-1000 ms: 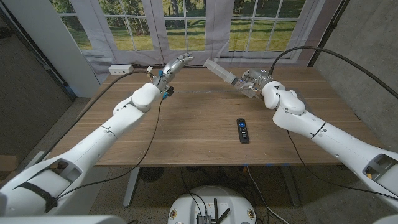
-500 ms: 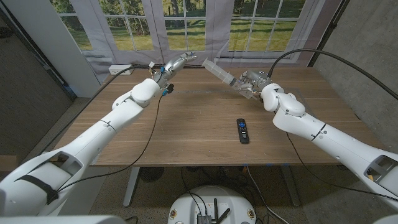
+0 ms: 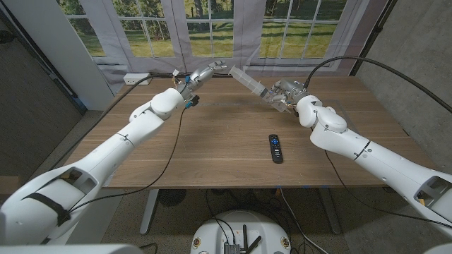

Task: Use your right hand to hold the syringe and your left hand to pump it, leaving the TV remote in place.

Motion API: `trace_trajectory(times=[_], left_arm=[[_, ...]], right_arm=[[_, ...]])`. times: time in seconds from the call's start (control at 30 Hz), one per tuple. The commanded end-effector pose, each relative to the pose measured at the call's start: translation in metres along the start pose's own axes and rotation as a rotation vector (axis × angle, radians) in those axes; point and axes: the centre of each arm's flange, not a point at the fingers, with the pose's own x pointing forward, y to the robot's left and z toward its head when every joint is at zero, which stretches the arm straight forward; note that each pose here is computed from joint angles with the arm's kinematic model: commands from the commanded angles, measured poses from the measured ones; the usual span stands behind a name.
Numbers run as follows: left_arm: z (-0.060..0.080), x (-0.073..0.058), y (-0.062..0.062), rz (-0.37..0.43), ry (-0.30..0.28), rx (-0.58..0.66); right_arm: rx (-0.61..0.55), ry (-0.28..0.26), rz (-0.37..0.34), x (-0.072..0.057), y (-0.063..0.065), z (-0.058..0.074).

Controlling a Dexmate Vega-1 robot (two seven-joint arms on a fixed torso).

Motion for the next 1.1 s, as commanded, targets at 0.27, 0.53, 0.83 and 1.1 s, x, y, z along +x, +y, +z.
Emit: trace_trajectory(times=[0.27, 0.53, 0.83, 1.1], left_arm=[[0.000, 0.007, -0.013, -0.042, -0.022, -0.009], [-0.002, 0.009, -0.016, -0.057, -0.017, -0.016], [-0.003, 0.012, -0.018, -0.067, -0.018, -0.016], [-0.003, 0.014, -0.020, -0.088, -0.013, -0.017]], right_arm=[[0.010, -0.001, 0.002, 0.005, -0.004, 0.001], [0.006, -0.010, -0.005, 0.007, -0.006, 0.001], [0.004, -0.020, -0.005, 0.008, -0.006, 0.001], [0.005, -0.024, -0.004, 0.008, -0.006, 0.000]])
